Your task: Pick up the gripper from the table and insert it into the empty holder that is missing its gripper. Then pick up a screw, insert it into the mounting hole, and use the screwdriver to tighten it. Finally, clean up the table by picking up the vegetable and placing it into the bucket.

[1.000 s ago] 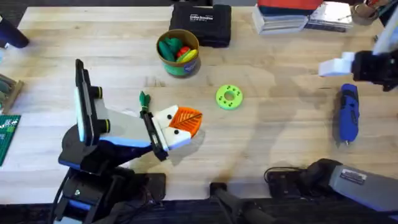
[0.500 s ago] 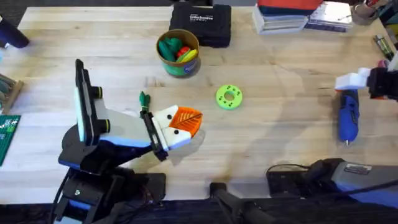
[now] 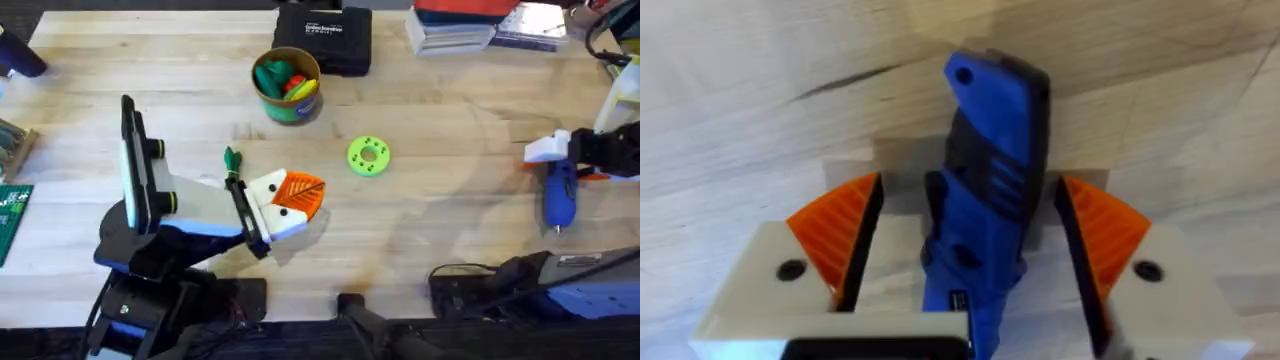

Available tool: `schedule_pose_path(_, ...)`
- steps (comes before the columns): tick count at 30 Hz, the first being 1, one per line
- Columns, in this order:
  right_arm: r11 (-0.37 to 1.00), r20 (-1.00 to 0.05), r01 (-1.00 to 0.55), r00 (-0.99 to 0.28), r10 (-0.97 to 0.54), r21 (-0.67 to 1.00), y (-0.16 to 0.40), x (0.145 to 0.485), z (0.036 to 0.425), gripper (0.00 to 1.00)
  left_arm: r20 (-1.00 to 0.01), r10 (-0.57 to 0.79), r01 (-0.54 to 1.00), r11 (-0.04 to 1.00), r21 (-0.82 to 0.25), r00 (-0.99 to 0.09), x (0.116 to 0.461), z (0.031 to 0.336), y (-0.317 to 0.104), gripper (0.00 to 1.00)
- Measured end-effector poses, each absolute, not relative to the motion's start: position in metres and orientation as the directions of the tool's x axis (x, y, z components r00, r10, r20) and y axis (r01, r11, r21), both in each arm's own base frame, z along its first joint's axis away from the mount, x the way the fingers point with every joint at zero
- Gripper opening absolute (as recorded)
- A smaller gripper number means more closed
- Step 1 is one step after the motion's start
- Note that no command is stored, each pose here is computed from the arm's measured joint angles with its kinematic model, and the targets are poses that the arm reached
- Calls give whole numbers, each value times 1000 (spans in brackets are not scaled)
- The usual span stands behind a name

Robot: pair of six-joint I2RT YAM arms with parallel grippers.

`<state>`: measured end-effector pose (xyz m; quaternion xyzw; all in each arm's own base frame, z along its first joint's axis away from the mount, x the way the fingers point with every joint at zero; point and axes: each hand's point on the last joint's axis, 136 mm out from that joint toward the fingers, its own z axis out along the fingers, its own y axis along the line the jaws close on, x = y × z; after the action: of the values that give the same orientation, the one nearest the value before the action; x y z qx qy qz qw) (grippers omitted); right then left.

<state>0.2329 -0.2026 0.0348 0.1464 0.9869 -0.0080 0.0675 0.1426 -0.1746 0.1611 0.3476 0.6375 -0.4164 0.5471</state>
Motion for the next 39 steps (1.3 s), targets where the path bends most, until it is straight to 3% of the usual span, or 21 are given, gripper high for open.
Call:
schedule_pose_path(7, 948, -180, 317, -931, 317, 25, -205, 244, 38, 964, -987, -12, 899, 412, -151, -160, 143, 161, -175, 7)
schedule_pose_path(13, 946, -162, 322, -933, 322, 26, -203, 240, 37, 839, -987, -12, 899, 412, -151, -160, 143, 161, -175, 7)
schedule_pose_path(17, 945, -159, 326, -932, 325, 20, -204, 239, 37, 580, -987, -12, 899, 412, -151, -160, 143, 161, -175, 7)
schedule_pose_path(22, 947, -176, 322, -932, 317, 6, -208, 242, 38, 157, -987, -12, 899, 412, -151, -160, 143, 161, -175, 7)
schedule_pose_path(24, 945, -183, 326, -929, 322, 5, -209, 244, 38, 43, -987, -12, 899, 412, -151, -160, 143, 161, -175, 7)
schedule_pose_path(34, 950, -185, 312, -934, 307, 3, -205, 247, 39, 29, -987, -12, 899, 412, -151, -160, 143, 161, -175, 7)
schedule_pose_path(39, 964, -270, 265, -931, 247, -35, -198, 263, 67, 29, -987, -12, 899, 412, -151, -160, 143, 161, -175, 7)
